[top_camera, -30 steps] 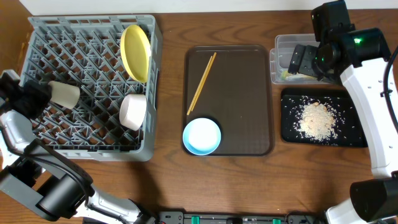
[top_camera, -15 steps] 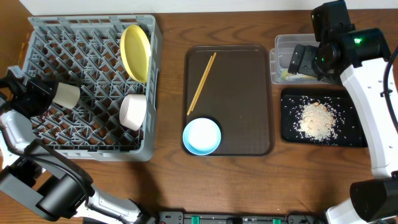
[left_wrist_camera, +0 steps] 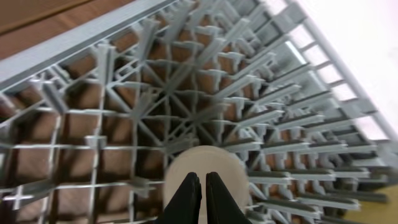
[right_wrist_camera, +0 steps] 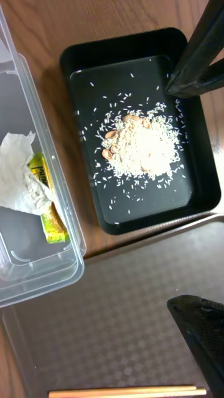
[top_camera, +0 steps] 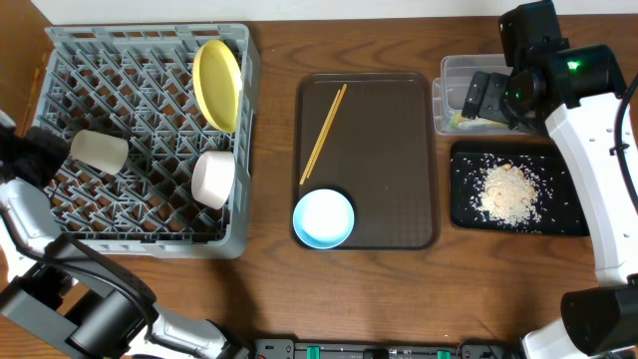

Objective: Sort waste into correct bins and load items into the dishwasher

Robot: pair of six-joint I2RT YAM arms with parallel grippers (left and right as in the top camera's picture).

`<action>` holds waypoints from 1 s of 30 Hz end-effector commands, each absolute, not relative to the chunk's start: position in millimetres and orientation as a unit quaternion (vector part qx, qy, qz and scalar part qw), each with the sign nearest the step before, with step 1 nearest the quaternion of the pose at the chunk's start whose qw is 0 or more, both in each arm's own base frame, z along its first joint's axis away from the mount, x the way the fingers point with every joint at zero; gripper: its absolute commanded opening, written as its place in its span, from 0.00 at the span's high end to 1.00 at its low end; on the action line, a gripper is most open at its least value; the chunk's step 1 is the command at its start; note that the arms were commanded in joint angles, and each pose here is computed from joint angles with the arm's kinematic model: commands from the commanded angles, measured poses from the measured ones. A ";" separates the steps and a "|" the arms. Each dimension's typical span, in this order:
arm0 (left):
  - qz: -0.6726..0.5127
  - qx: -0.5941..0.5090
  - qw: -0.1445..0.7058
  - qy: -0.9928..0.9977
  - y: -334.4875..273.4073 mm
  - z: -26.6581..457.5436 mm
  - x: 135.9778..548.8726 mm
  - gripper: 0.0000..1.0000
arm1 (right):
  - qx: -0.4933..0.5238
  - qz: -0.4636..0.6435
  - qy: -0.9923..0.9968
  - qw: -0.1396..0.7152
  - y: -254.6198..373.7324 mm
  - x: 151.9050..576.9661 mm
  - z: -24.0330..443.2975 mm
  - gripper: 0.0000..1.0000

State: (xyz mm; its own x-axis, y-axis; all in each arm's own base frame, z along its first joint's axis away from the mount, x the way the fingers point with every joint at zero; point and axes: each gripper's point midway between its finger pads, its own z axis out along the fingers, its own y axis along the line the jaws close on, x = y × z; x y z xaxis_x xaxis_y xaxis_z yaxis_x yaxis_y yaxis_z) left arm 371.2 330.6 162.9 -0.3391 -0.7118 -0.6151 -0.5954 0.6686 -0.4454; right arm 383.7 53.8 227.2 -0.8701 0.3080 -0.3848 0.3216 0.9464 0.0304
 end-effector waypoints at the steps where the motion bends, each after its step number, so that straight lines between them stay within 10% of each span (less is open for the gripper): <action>1: -0.079 -0.398 0.393 0.825 328.4 141.4 374.9 0.92 | 0.168 -0.019 0.964 0.203 51.5 383.2 232.0 0.01; 25: -0.195 -0.338 0.366 0.845 253.0 142.3 405.3 0.92 | 0.168 -0.019 0.964 0.203 51.5 383.2 232.0 0.01; 29: -0.157 -0.311 0.437 0.829 261.4 200.5 403.7 0.83 | 0.168 -0.019 0.964 0.203 51.7 383.2 232.0 0.01; 30: -0.150 -0.305 0.451 0.825 262.1 212.8 402.0 0.66 | 0.168 -0.019 0.964 0.203 51.7 383.2 232.0 0.01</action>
State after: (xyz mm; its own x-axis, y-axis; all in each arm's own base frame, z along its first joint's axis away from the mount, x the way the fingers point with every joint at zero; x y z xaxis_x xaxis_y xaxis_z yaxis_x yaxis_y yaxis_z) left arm 408.0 260.9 151.2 -0.4719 -0.7068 -0.5270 -0.4341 0.7065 -0.5589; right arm 383.8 53.8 227.2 -0.8699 0.3080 -0.3851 0.3216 0.9464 0.0306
